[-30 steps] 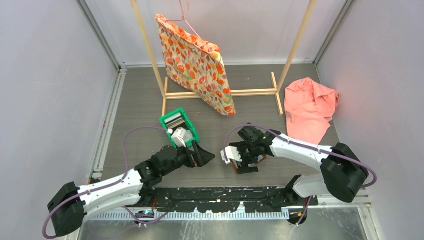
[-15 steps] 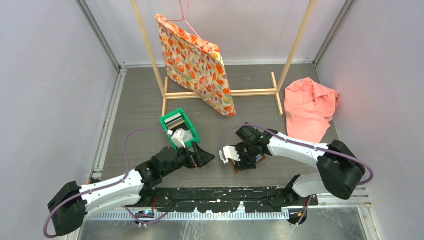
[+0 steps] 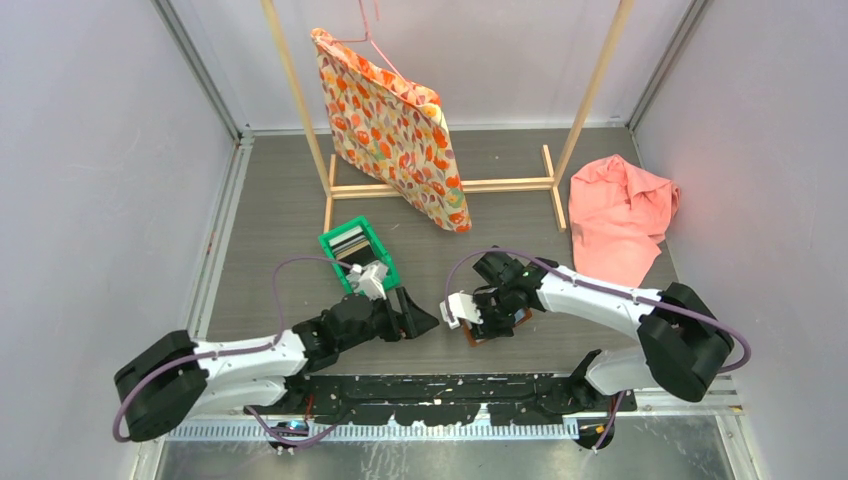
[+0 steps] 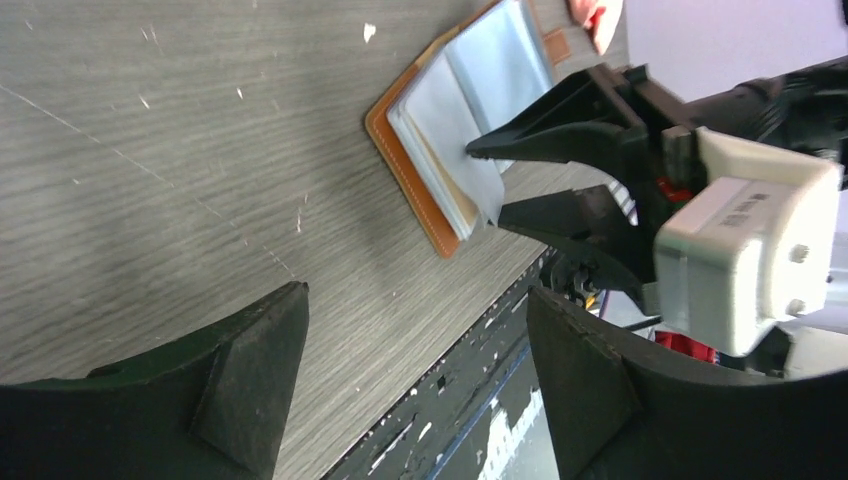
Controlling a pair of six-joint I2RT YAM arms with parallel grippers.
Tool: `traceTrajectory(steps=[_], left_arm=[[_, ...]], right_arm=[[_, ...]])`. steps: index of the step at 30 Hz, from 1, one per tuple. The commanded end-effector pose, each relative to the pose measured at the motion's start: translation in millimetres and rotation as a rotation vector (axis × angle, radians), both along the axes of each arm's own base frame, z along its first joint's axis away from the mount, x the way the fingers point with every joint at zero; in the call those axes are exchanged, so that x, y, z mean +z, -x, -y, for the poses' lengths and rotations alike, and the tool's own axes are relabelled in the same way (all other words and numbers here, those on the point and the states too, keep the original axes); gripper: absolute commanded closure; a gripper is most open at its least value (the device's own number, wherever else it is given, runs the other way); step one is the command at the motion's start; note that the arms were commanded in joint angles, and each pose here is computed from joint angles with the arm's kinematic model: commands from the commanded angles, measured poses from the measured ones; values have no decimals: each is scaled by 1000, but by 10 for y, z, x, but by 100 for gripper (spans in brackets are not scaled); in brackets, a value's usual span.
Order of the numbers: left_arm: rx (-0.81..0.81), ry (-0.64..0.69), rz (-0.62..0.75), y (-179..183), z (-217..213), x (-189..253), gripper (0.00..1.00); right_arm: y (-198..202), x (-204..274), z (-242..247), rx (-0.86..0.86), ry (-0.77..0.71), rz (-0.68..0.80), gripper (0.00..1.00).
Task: Put the credit cards into the card holder
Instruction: Open the card holder at the center of the board.
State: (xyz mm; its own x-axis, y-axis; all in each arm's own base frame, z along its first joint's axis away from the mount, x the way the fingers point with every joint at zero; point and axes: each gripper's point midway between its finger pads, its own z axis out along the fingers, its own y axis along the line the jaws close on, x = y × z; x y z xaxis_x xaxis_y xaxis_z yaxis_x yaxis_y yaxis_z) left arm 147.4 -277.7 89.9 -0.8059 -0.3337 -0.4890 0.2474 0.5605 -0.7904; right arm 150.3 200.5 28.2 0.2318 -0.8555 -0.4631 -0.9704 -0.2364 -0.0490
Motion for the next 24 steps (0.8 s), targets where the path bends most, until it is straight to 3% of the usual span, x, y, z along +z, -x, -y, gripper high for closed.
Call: traceTrajectory(steps=[1,11,24], left_arm=[[-23,119,31,-40,306,319,23],[-45,179,-32,-52,784,302,37],[-21,279,-104,-176,1146,215,35]], right_arm=[[-59,197,-89,0,-64,24,48],[-72,221,-76,-13,-74,23,52],[-83,264,-66,-21,-88,24,56]])
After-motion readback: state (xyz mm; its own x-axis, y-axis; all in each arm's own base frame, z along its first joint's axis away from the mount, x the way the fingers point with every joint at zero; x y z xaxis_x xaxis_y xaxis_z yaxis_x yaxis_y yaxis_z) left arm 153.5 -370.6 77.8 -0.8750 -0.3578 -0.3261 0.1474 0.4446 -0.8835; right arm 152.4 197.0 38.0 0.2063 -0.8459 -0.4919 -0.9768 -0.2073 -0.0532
